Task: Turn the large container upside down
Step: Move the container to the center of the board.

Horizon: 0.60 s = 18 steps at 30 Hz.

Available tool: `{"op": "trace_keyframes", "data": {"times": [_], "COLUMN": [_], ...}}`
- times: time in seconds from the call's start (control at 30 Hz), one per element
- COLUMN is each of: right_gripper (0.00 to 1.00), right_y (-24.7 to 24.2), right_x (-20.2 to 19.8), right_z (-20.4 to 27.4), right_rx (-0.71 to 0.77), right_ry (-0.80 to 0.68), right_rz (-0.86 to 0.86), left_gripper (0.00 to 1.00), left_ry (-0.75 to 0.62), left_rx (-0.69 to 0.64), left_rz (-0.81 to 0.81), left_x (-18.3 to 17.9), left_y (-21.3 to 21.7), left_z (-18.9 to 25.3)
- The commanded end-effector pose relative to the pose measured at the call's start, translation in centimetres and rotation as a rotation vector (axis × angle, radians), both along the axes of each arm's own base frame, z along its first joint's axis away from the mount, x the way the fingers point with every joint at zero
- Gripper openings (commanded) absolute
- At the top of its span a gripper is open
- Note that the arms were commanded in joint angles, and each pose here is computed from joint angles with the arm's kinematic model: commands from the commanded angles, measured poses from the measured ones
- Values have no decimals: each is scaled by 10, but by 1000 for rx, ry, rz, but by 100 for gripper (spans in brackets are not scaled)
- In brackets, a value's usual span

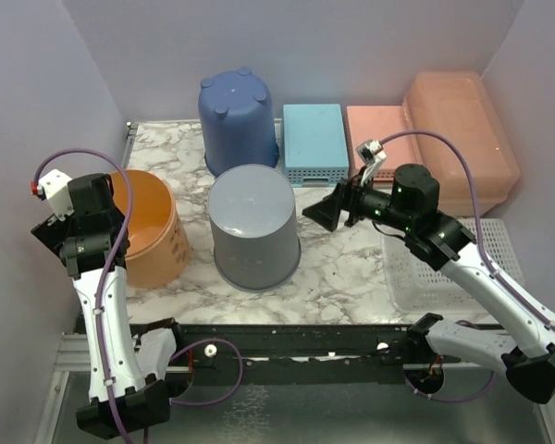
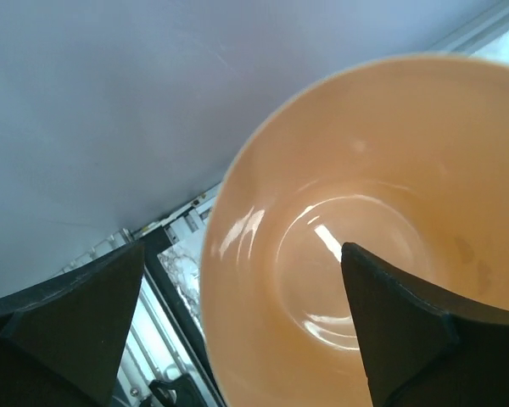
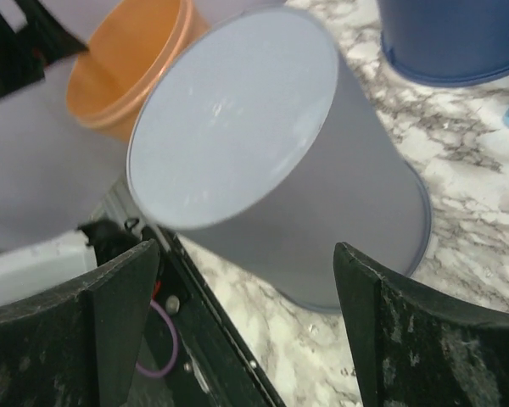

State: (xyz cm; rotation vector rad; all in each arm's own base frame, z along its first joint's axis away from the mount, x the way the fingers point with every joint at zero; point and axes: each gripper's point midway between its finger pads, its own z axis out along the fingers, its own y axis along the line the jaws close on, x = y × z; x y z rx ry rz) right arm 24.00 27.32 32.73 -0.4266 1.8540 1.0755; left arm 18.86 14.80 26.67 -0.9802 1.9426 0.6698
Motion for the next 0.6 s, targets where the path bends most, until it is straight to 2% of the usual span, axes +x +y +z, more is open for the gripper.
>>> {"op": "trace_keyframes", "data": {"times": [0.0, 0.2, 0.37, 0.43, 0.57], "right_gripper": [86, 79, 74, 74, 74], "right_y": [-4, 1, 11, 19, 42], "right_x": [-42, -69, -60, -56, -50], "right_z": [-37, -67, -96, -98, -94], "right_rx": [-66, -11, -46, -38, -9], "right_ry": [-13, 62, 148, 161, 144], "right_rz": [186, 298, 291, 302, 298], "left_gripper": [99, 99, 99, 99, 99], "left_ry": [-148, -304, -406, -455, -538], "left_rx": [58, -17, -154, -230, -345], "left_rz": [39, -96, -344, -473, -605], "left_x": [-4, 17, 51, 64, 77], "left_y": [6, -17, -59, -85, -115], "left_z": [59, 96, 110, 116, 125]}}
